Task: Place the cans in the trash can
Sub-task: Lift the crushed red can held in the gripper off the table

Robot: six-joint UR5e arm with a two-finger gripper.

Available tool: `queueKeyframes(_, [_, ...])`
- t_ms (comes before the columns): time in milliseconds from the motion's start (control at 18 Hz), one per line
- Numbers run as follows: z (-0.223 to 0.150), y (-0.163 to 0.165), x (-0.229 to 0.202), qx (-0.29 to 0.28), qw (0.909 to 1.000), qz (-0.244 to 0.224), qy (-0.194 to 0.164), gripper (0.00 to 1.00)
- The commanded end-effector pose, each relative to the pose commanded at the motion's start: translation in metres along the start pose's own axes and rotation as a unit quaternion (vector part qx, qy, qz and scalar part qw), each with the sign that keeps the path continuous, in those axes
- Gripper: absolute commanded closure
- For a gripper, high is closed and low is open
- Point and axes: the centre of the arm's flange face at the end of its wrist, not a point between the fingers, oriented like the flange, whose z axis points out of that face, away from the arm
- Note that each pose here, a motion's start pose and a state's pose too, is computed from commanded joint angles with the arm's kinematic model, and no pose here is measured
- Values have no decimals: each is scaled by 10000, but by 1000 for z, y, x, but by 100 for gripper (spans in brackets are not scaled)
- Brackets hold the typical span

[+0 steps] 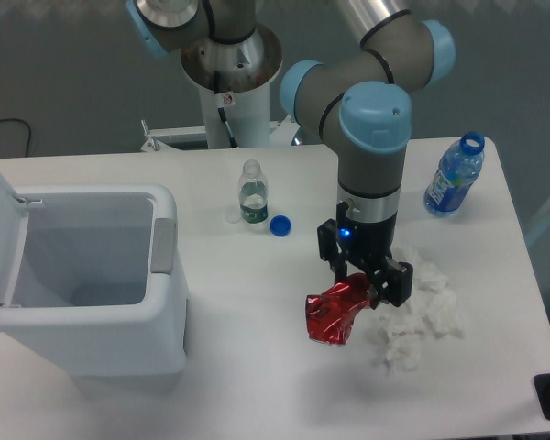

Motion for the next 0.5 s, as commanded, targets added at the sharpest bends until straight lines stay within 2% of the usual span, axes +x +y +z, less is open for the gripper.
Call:
queueKeyframes(167, [-5,-4,-3,45,9999,-90,-55,33])
queueKeyframes(278, [-6,-5,-3,59,9992,-388,-58,33])
queueKeyframes(500, [-14,-9,-9,246,9986,-457,-87,33])
